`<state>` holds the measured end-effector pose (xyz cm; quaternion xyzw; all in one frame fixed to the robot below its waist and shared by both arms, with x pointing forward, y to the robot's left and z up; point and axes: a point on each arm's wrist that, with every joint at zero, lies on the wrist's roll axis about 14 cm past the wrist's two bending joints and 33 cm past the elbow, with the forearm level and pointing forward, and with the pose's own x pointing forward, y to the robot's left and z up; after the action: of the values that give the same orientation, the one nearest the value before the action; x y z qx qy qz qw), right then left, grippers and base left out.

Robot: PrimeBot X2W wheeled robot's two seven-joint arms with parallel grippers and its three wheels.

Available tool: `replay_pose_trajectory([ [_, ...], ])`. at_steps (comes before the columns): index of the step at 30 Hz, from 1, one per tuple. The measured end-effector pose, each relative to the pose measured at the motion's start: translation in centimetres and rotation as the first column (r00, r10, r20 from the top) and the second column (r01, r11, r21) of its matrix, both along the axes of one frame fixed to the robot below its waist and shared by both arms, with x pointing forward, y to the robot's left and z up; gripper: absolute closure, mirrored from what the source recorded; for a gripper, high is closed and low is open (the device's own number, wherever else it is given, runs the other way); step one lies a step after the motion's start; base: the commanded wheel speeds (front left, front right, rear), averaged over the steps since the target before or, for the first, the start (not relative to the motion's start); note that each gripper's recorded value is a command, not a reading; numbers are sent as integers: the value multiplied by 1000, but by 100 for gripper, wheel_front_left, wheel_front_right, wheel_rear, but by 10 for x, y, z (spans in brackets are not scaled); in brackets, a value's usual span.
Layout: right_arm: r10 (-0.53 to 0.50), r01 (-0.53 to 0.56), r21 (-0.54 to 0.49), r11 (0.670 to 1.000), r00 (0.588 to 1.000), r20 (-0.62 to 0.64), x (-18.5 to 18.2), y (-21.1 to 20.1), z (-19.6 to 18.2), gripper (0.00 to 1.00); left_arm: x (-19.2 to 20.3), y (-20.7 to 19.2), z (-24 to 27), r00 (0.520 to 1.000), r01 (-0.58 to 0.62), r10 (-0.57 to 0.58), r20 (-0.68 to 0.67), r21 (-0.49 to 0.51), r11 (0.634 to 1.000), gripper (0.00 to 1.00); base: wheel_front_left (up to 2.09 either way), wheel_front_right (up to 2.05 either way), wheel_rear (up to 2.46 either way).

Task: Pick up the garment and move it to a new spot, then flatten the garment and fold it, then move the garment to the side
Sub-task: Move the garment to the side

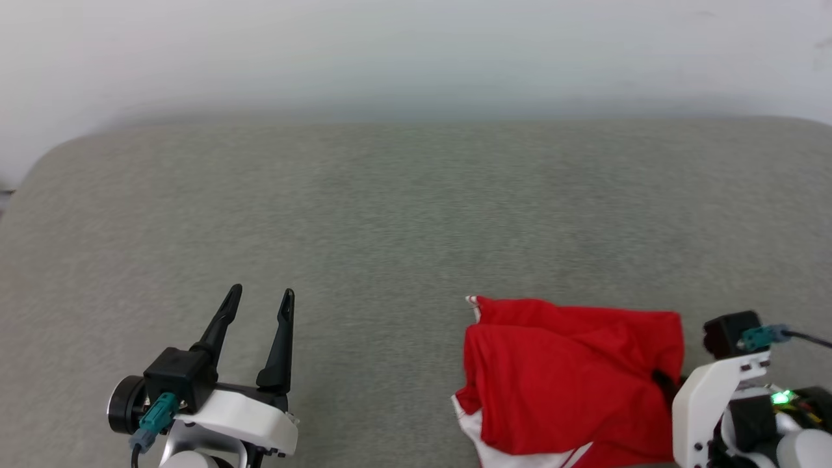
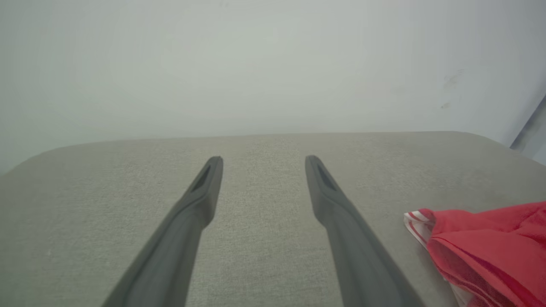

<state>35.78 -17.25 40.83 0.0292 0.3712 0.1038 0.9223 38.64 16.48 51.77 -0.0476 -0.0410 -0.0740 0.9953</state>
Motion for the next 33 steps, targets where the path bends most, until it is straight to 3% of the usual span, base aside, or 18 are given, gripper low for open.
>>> replay_pose_trajectory([
  [8,-192,207,-171,963,976,102,-6,-99,31,100,30,-66,8,980,198,-197,35,-24,980,0,0,0,0],
  [15,-350,399,-283,872,913,208,21,-184,54,100,72,-104,7,943,328,-326,61,-17,945,0,0,0,0],
  [25,-478,570,-444,692,822,310,49,-282,74,100,117,-115,-28,923,383,-382,39,-21,923,0,0,0,0],
  [29,-500,568,-484,666,821,277,55,-292,52,100,128,-111,-46,923,384,-384,20,-21,923,0,0,0,0],
  [30,-494,560,-493,666,826,271,59,-291,45,88,130,-110,-50,924,382,-382,14,-22,924,0,0,0,0],
  [31,-493,558,-493,668,828,268,63,-290,40,69,132,-108,-53,925,379,-379,12,-22,925,0,0,0,0],
  [32,-493,555,-495,669,829,265,66,-288,34,22,132,-107,-57,926,377,-377,6,-22,926,0,0,0,0],
  [33,-490,551,-495,672,832,261,69,-286,29,0,132,-105,-59,927,374,-374,2,-22,927,0,0,0,0],
])
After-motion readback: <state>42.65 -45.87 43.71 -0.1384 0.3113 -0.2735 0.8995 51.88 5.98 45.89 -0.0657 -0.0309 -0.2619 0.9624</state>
